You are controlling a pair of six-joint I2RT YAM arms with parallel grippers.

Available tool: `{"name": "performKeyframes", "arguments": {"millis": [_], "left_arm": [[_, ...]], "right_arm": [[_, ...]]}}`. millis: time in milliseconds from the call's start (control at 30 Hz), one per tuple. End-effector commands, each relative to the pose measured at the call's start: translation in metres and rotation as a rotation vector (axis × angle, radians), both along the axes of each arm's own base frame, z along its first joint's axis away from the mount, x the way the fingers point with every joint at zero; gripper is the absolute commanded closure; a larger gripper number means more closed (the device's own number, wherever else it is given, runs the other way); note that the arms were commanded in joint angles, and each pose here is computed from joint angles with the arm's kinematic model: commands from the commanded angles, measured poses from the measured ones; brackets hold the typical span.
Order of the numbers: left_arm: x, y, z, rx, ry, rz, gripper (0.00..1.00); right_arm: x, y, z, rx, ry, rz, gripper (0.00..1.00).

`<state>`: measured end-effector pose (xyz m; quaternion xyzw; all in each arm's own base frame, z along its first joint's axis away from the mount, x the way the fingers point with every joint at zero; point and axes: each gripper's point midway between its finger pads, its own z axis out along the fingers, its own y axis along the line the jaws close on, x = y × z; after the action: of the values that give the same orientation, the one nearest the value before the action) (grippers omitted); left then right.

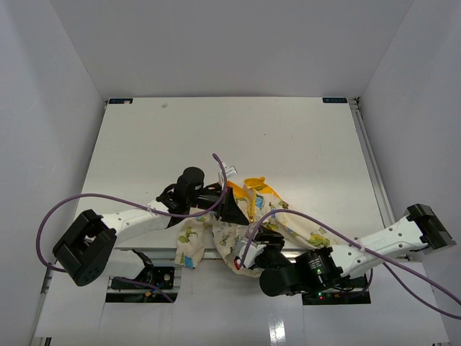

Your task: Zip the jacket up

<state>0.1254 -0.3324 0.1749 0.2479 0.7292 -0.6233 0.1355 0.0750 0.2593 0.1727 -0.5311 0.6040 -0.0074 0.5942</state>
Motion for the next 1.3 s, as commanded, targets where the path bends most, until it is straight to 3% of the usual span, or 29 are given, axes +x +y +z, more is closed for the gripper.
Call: {"name": "performKeyframes", "arguments": {"millis": [0, 467, 667, 1000, 1267], "left_arm": [[-0.004, 0.004, 0.004, -0.022, -0.008, -0.016, 1.00], [-0.007, 0.005, 0.003, -0.027, -0.002, -0.024, 1.00], [-0.007, 0.005, 0.002, -0.024, 0.002, -0.023, 1.00], [-0.007, 0.004, 0.002, -0.025, -0.001, -0.025, 1.00], [-0.007, 0.004, 0.002, -0.025, -0.003, -0.026, 1.00]], "right_arm": [[0.007, 0.008, 0.008, 0.050, -0.012, -0.029, 0.43], [0.029, 0.015, -0.003, -0.040, -0.060, -0.128, 0.47], [0.036, 0.009, 0.013, 0.016, -0.092, -0.197, 0.58], [0.039, 0.010, 0.023, 0.116, -0.030, -0.147, 0.72], [0.042, 0.013, 0.025, 0.160, 0.002, -0.132, 0.75]]}}
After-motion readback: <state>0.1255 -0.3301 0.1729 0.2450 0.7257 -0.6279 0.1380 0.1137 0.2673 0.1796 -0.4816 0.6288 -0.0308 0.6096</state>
